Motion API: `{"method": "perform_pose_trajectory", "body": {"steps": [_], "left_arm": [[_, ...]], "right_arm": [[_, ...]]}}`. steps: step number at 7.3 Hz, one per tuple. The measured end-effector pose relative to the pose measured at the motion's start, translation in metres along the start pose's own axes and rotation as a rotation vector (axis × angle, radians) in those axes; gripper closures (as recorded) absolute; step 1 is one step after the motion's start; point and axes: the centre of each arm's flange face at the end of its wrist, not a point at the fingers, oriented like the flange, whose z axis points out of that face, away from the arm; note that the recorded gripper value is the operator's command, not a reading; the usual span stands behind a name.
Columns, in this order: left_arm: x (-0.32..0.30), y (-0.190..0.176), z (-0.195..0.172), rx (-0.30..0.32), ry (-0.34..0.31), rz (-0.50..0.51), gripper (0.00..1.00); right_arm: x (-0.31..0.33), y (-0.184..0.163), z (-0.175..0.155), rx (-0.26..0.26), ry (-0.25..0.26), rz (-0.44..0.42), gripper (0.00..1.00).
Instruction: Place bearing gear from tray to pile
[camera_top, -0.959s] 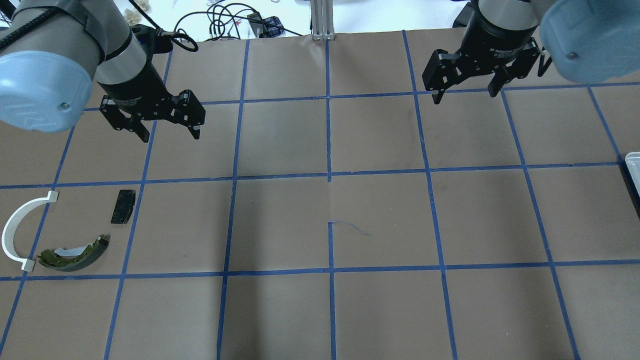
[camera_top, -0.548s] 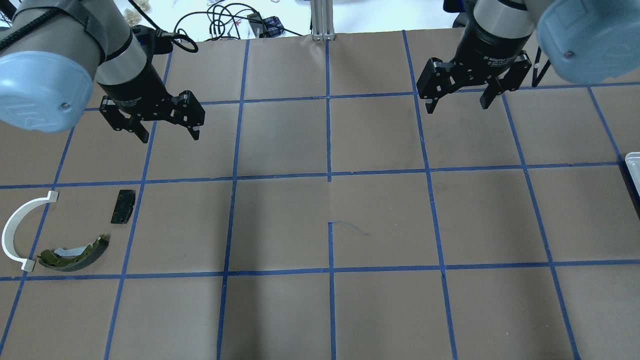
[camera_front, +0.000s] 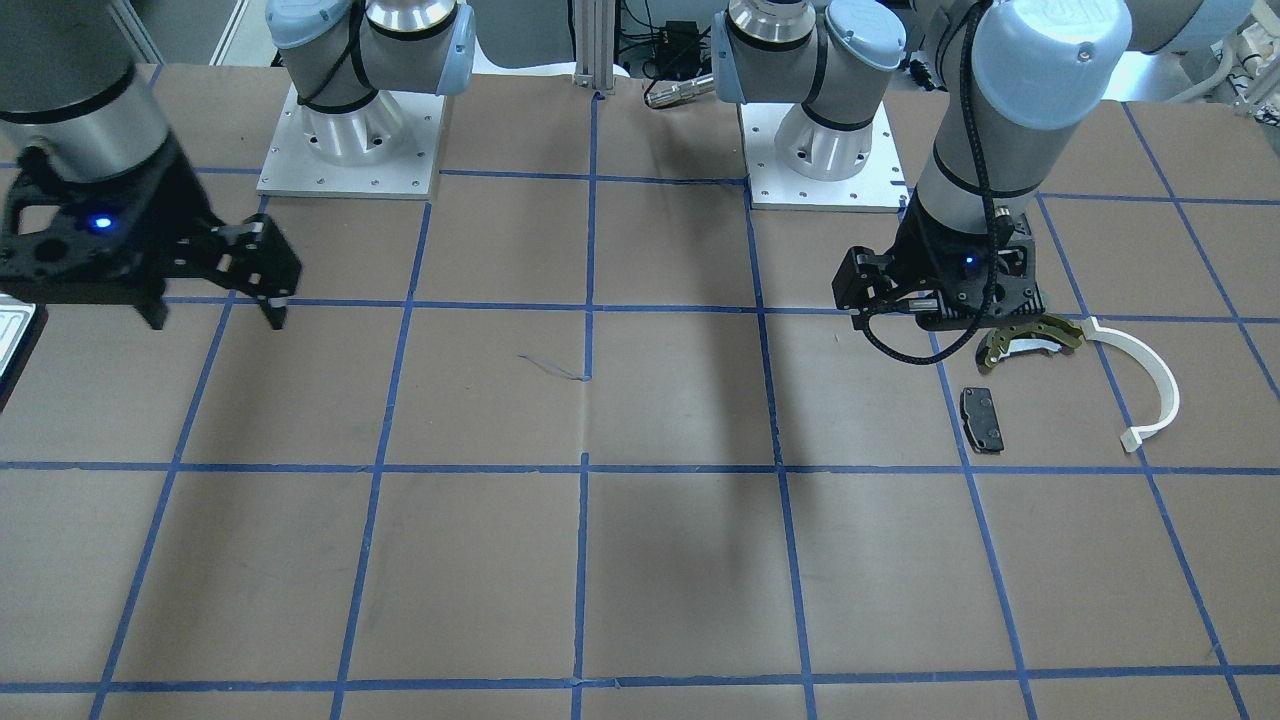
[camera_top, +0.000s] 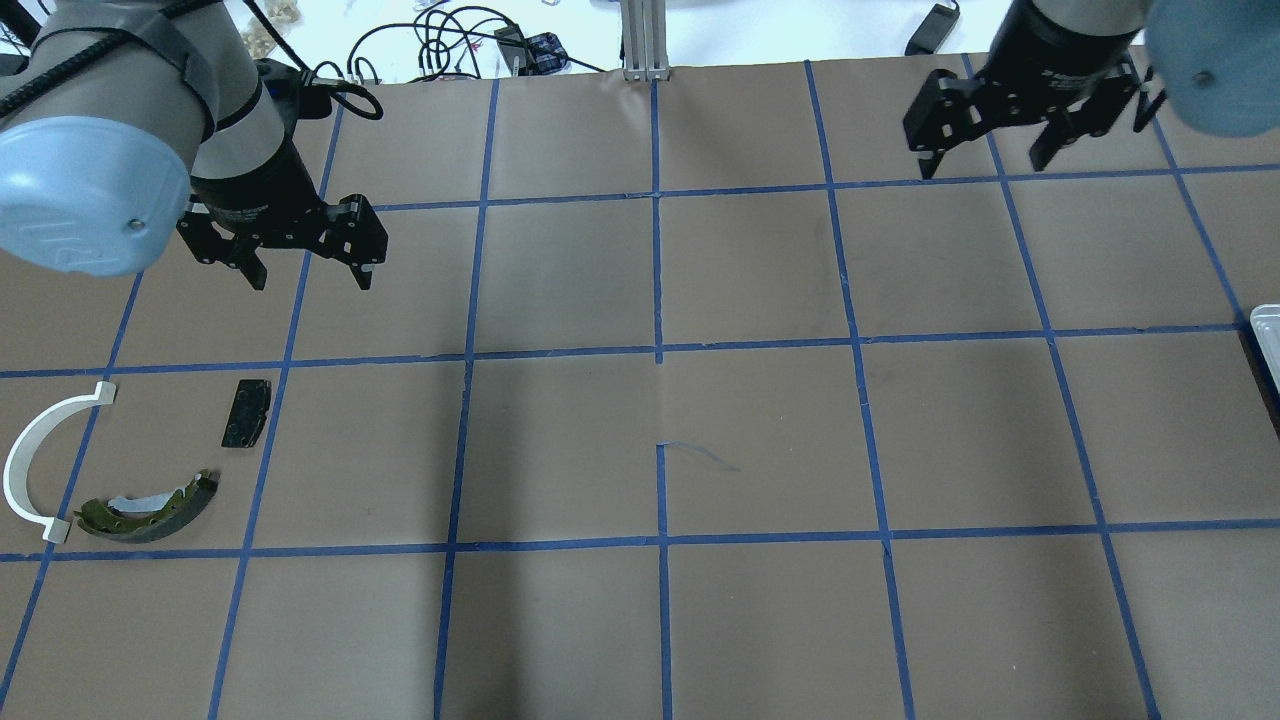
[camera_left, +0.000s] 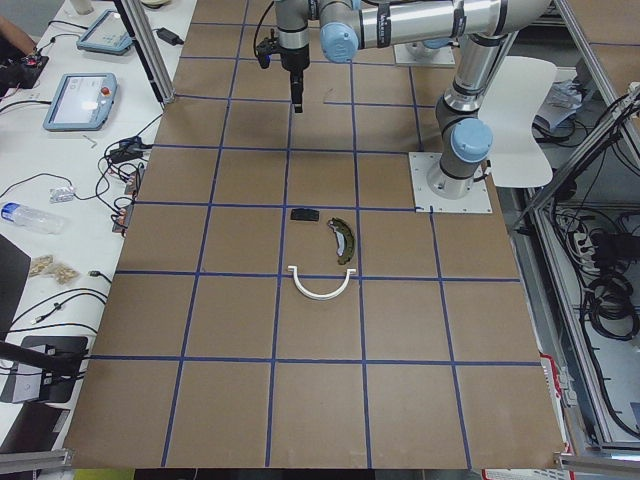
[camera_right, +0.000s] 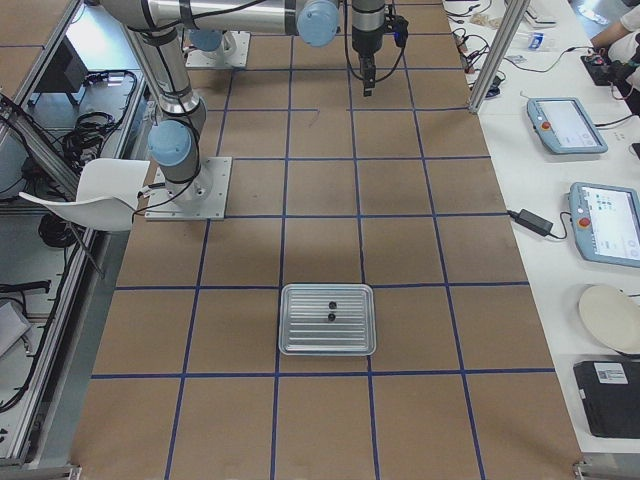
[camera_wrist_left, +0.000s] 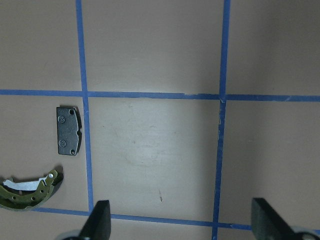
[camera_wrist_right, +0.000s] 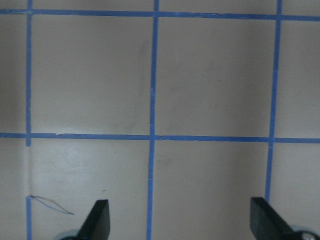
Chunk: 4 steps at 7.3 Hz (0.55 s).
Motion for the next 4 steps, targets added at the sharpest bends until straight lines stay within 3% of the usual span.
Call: {"method": "perform_pose_trajectory", "body": {"steps": [2,4], "left_arm": [[0.002,0.0,-0.009,0.023,0.031,-0.005,0.0],[0.012,0.003,-0.015,0.036,0.1,-0.011,0.0]], "right_arm": [[0.118,0.005,0.02,-0.058,0.01,-0.07,0.0],[0.231,0.008,0.064,-0.083,0.003,-0.172,0.0]]}}
